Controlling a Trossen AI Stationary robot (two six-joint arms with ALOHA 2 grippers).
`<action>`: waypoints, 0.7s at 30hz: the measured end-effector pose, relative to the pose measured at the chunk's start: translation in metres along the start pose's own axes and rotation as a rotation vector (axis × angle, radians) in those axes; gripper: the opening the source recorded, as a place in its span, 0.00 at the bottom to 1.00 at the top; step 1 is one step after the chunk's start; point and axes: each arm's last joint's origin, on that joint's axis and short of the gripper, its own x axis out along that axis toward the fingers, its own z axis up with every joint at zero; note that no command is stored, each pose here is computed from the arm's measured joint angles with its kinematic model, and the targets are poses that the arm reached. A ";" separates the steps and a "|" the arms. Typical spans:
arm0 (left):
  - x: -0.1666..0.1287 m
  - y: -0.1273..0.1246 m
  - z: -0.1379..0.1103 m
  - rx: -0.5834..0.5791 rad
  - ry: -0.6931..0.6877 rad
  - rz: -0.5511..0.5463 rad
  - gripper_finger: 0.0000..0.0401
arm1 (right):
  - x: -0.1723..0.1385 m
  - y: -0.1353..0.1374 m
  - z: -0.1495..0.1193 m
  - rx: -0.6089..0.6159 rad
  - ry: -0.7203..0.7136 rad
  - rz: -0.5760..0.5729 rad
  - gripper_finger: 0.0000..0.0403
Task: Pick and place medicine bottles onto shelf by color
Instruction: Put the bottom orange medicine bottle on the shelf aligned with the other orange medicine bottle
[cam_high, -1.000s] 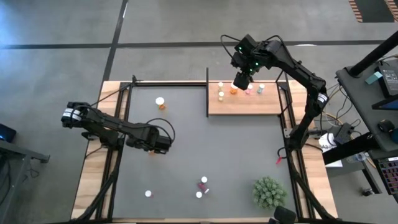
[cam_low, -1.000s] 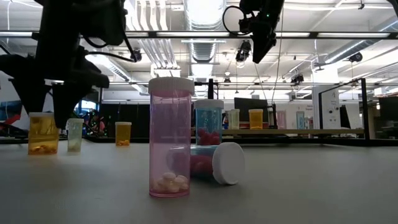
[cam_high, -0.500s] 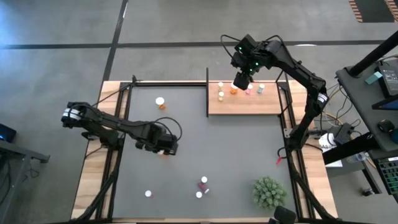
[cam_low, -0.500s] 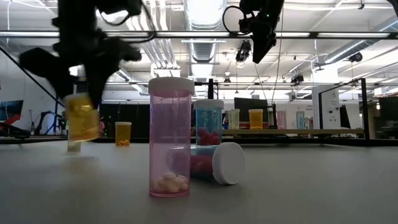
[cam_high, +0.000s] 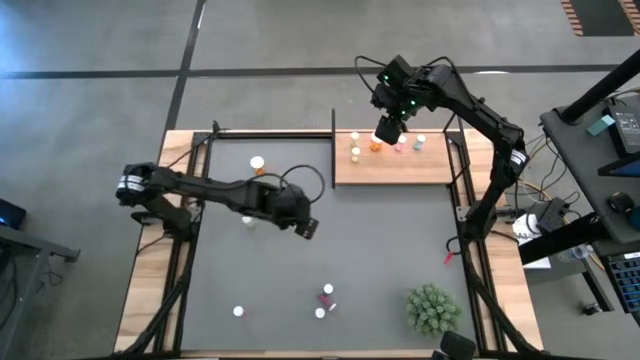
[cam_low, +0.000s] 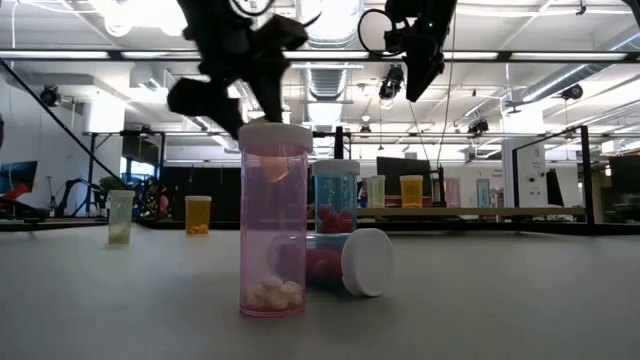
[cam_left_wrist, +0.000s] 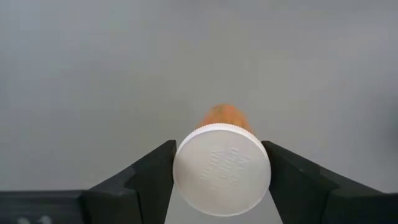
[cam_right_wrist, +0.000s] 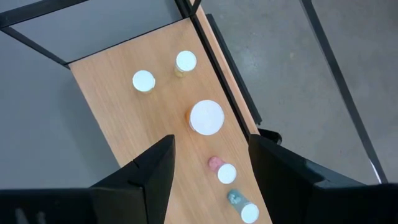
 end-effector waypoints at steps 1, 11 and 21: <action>0.002 -0.003 0.004 0.029 0.000 0.007 0.53 | 0.000 0.000 0.000 0.000 0.000 0.000 0.49; 0.010 -0.016 0.051 0.091 -0.070 -0.008 0.53 | 0.000 -0.001 0.003 -0.043 -0.031 -0.010 0.49; 0.063 -0.027 0.074 0.075 -0.009 0.049 0.53 | -0.002 -0.006 0.021 0.027 -0.217 -0.063 0.49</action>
